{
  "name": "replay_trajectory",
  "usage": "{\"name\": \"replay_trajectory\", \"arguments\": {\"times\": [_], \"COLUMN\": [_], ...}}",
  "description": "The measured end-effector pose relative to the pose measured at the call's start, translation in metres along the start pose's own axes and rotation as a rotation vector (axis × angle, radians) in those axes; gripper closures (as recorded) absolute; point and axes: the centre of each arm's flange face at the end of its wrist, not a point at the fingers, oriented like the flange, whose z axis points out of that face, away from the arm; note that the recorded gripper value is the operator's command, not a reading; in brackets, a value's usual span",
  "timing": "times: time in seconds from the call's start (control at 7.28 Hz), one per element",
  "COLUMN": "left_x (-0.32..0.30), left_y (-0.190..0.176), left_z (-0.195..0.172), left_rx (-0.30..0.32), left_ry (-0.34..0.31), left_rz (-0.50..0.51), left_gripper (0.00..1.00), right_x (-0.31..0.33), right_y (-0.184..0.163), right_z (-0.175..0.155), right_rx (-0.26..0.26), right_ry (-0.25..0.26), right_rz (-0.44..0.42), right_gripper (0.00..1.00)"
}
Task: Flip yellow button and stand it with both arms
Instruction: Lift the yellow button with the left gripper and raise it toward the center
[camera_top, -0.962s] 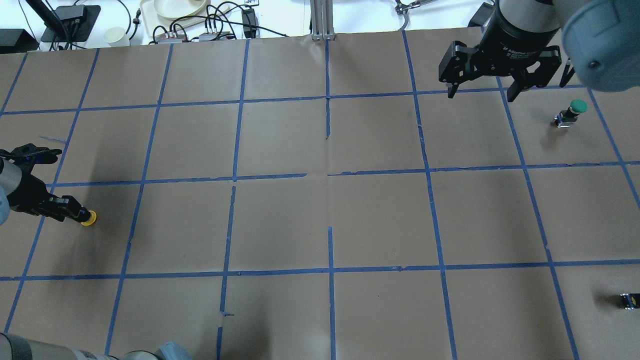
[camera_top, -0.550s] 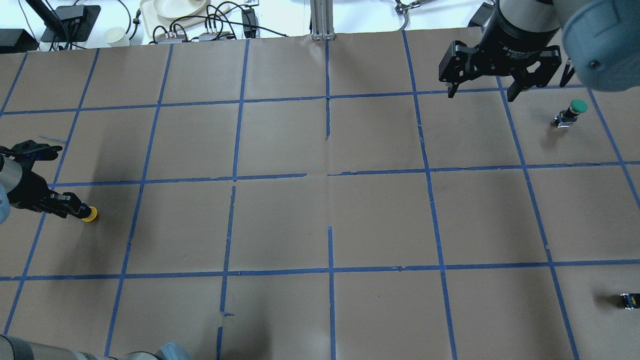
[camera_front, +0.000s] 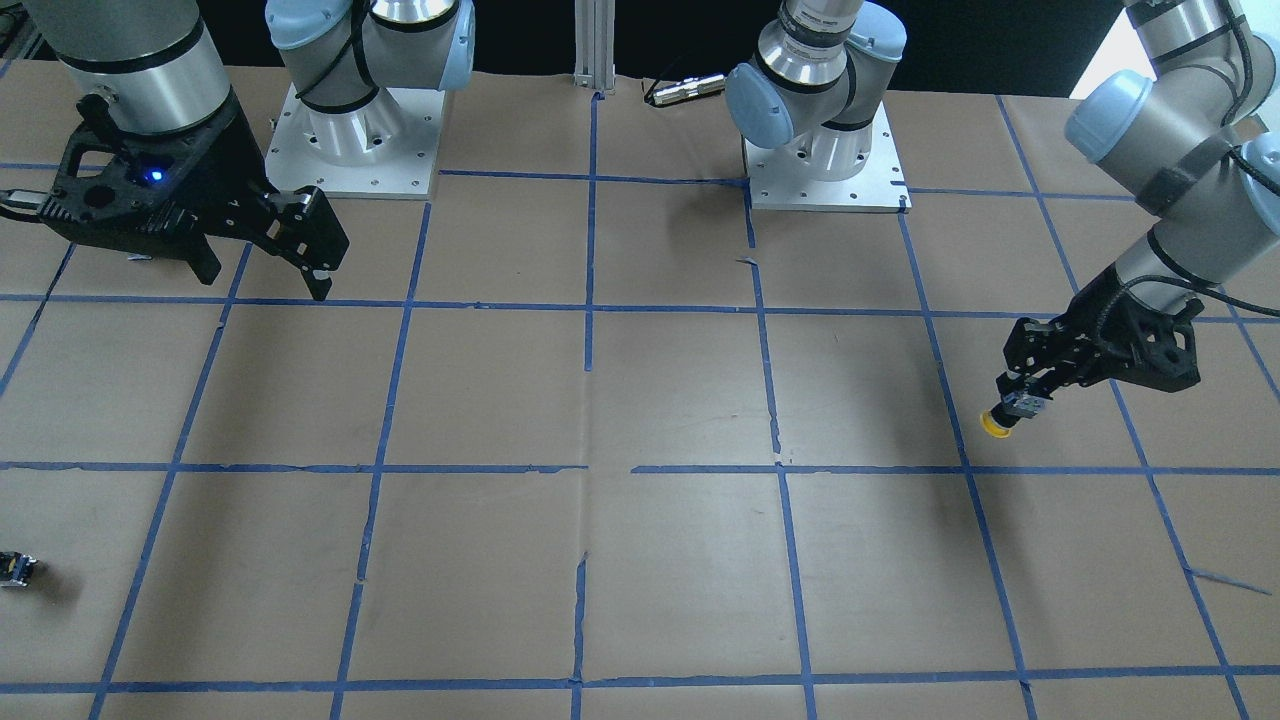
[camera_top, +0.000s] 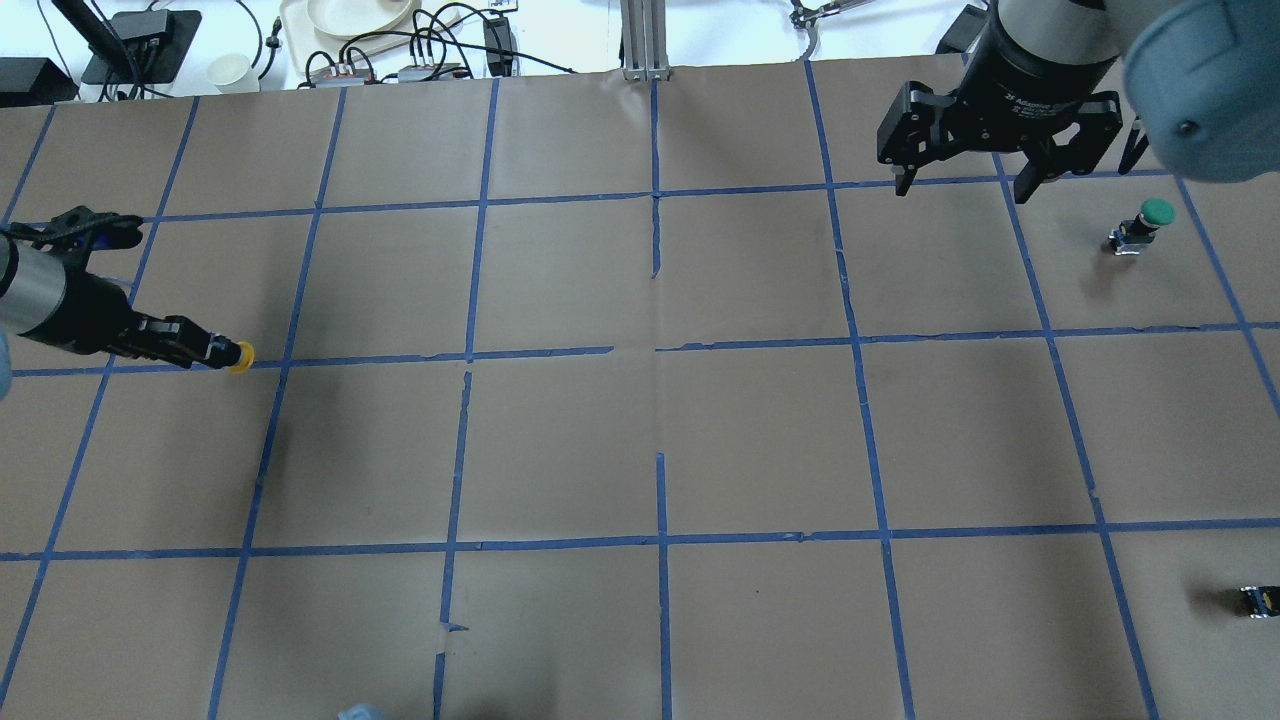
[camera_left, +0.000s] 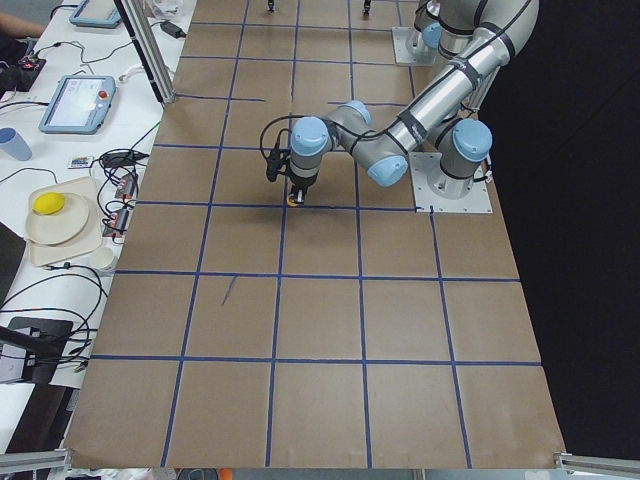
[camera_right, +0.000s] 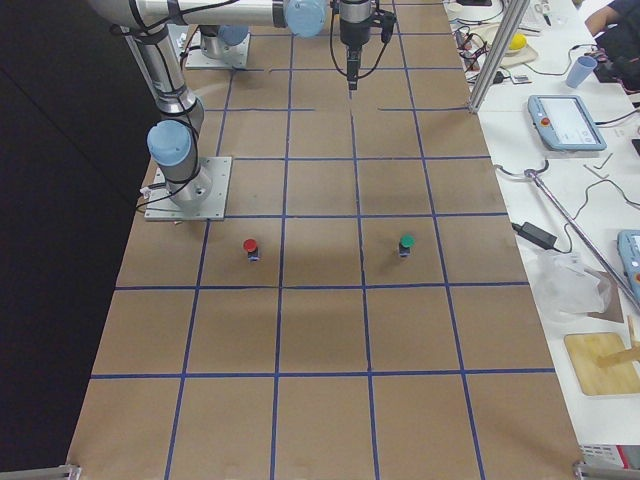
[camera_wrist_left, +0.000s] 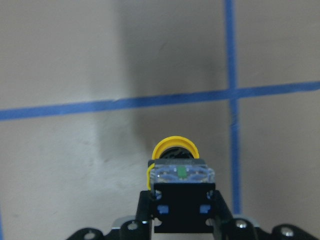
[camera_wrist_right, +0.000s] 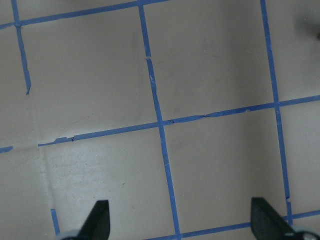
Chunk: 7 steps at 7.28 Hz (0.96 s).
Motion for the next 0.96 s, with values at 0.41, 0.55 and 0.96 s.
{"name": "replay_trajectory", "arguments": {"times": [0.41, 0.55, 0.96], "left_x": [0.108, 0.132, 0.181], "left_y": [-0.04, -0.043, -0.05], "left_z": [-0.046, -0.058, -0.07], "left_rx": [0.069, 0.11, 0.232], "left_ry": [0.301, 0.462, 0.892], "left_rz": [-0.064, -0.108, -0.21], "left_gripper": [0.79, 0.79, 0.8], "right_x": [0.0, 0.0, 0.015], "right_y": [0.0, 0.0, -0.003], "right_z": [0.0, 0.0, -0.013], "right_rx": [0.001, 0.001, 0.029], "right_ry": [0.0, 0.0, -0.005], "right_rz": [-0.001, -0.001, 0.032], "right_gripper": [0.0, 0.0, 0.0]}}
